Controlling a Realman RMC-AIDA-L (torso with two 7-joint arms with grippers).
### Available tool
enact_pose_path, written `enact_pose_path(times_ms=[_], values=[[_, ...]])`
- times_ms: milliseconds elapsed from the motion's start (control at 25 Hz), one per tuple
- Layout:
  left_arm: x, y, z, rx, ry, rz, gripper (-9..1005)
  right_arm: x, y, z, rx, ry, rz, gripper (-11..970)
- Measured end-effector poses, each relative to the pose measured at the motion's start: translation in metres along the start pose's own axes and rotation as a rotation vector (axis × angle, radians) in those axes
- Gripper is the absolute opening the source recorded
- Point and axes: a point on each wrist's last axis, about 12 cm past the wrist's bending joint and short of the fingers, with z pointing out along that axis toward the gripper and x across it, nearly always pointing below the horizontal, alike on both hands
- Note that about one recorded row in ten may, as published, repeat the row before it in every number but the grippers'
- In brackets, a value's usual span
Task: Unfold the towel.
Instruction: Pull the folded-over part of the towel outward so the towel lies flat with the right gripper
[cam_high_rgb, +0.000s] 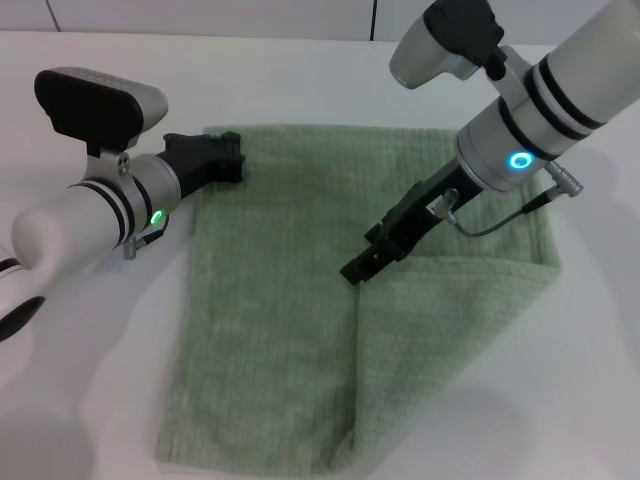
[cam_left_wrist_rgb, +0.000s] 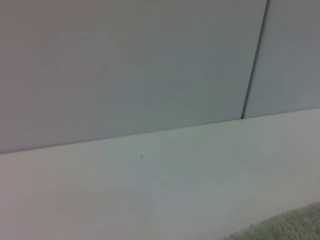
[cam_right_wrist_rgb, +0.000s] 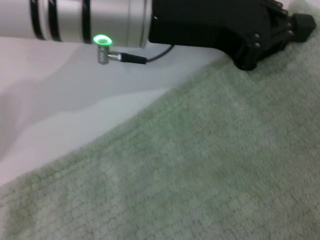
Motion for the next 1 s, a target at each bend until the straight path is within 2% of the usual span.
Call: enact_pose_path(times_ms=[1000], values=[[0.0004, -0.0008, -0.0002, 0.002, -0.004, -0.005, 8, 0.0017, 0.0013, 0.0083, 0.035, 0.037, -0.009, 711]])
